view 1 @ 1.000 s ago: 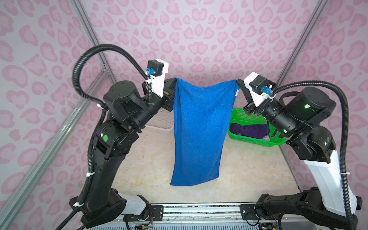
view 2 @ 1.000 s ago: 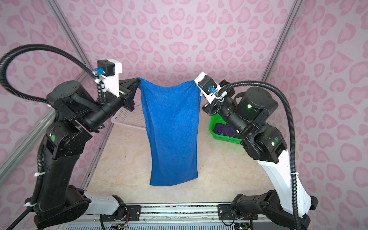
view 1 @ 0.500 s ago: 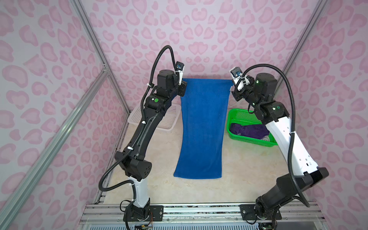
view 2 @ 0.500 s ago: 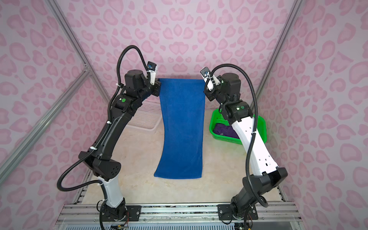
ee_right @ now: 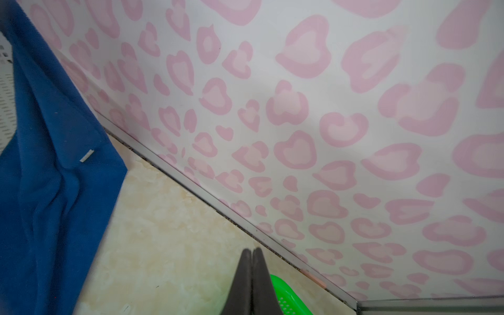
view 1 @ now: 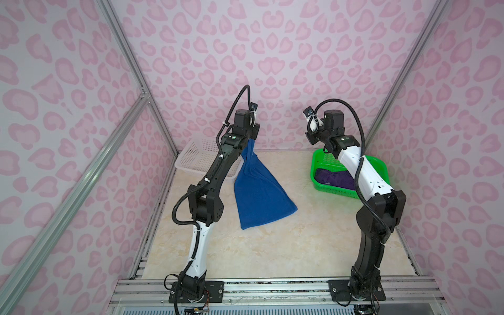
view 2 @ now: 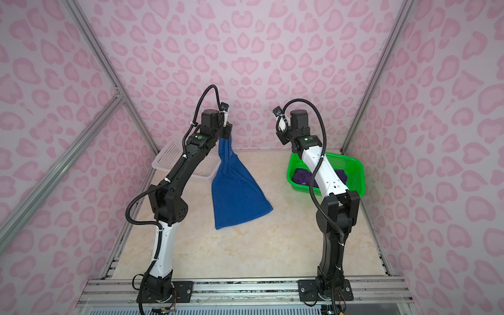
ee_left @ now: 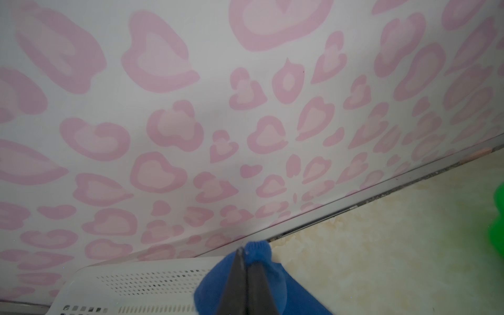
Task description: Fold and stack the towels
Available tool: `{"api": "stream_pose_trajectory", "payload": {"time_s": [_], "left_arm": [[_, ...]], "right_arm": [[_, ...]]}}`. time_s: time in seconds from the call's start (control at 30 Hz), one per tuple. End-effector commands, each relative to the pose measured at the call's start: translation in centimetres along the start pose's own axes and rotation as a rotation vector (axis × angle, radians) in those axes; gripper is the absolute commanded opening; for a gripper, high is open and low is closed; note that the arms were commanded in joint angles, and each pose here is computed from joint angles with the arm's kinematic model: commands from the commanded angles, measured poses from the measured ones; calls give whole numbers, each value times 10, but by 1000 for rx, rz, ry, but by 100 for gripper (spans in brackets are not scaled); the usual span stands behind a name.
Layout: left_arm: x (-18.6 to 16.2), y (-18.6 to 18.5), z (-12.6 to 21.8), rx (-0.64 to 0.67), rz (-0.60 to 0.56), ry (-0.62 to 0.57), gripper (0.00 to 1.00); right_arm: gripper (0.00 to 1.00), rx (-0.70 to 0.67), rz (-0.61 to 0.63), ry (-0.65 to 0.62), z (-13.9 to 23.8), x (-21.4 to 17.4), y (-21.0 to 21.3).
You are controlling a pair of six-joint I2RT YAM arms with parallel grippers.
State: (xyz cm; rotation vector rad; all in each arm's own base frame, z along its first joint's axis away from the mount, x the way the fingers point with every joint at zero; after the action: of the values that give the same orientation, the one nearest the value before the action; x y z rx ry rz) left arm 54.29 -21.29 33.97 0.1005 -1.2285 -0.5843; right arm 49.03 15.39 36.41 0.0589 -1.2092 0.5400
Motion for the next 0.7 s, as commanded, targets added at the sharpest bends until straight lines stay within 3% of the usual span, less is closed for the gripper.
{"api": "stream_pose_trajectory", "payload": {"time_s": [0.0, 0.17, 0.27, 0.47, 0.67], "left_arm": [[-10, -13, -6, -94, -1, 5, 3], [-3, -34, 18, -289, -39, -22, 3], [6, -52, 47, -410, -120, -46, 3], [18, -84, 112, -592, -368, -78, 3], [39, -81, 162, -648, -410, -151, 3]], "right_arm": [[1, 118, -38, -13, -6, -12, 17], [35, 221, -37, -79, 1, -32, 36], [53, 283, -35, -174, 15, -35, 43], [56, 531, -5, -212, 53, -32, 63], [55, 622, 16, -153, 69, -36, 69]]}}
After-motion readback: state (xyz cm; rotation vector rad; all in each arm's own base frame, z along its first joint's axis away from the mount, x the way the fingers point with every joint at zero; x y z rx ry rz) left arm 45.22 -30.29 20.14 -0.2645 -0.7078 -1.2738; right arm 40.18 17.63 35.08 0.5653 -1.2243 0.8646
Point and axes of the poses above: each gripper's point midway between its finger pads, its own z axis back along the fingers, its own y axis along the line the jaws close on, x = y × z, the point moved 9 cm from there along z, back along the fingers, and after that the axes turned 11 degrees about -z, right-handed, at the moved point
